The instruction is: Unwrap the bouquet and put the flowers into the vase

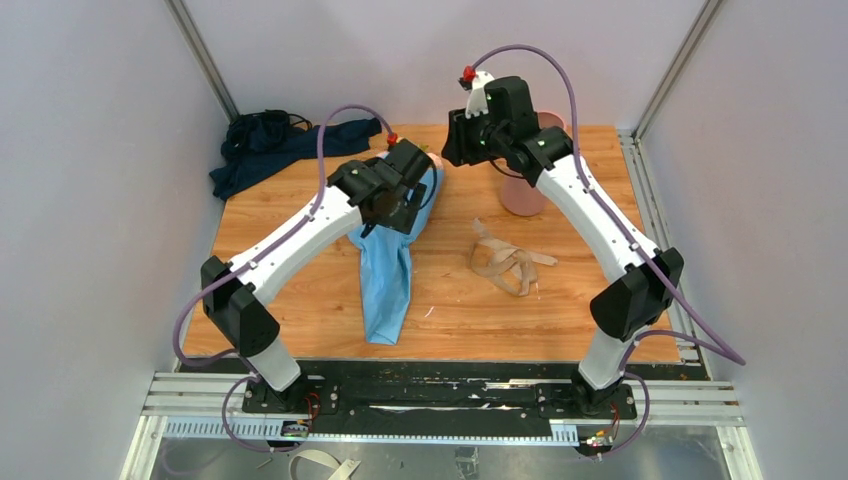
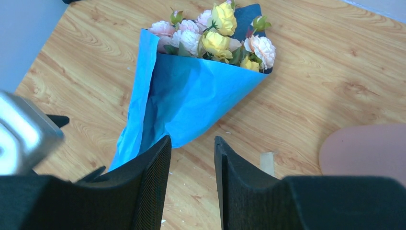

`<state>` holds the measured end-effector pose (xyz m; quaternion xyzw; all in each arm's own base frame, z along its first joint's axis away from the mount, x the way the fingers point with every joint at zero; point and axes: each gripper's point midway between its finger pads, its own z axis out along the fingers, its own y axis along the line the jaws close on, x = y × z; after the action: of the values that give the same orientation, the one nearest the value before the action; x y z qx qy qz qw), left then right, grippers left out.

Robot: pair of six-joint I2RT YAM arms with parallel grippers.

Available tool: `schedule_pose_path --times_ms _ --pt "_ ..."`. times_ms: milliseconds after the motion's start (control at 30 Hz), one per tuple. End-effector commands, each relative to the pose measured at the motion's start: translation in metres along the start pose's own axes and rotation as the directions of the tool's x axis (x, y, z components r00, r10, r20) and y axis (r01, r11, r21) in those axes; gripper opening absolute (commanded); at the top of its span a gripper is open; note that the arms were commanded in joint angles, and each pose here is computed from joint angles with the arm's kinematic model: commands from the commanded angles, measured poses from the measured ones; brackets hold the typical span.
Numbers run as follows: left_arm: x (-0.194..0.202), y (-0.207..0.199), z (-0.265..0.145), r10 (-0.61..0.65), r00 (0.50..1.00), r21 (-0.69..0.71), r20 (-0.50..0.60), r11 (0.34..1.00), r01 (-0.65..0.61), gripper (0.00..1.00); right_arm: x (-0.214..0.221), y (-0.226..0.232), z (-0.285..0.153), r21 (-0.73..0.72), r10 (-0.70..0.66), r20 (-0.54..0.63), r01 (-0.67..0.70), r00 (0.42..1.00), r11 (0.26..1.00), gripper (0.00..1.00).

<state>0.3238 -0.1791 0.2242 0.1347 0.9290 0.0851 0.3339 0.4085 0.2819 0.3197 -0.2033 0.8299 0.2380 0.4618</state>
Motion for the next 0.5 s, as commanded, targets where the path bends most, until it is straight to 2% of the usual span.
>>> schedule_pose_path --times_ms 0,167,400,467 --pt "0.016 -0.018 0.003 0.056 0.998 -0.064 -0.025 0.996 -0.057 0.88 0.005 0.002 0.003 -0.022 -0.004 -0.028 0.003 1.000 1.000 0.42" --pt "0.041 -0.044 0.015 0.090 0.993 -0.064 -0.078 0.993 -0.095 0.86 -0.011 0.006 0.006 -0.077 -0.010 -0.027 0.008 1.000 0.997 0.42" --pt "0.066 -0.046 0.034 0.058 0.988 -0.122 -0.141 0.990 -0.076 0.80 -0.022 0.016 0.012 -0.149 -0.011 -0.048 0.004 0.999 0.989 0.42" --pt "0.070 -0.043 0.037 0.050 0.989 -0.144 -0.143 0.987 -0.071 0.72 -0.020 0.016 0.013 -0.163 -0.004 -0.055 -0.005 0.998 0.987 0.42"
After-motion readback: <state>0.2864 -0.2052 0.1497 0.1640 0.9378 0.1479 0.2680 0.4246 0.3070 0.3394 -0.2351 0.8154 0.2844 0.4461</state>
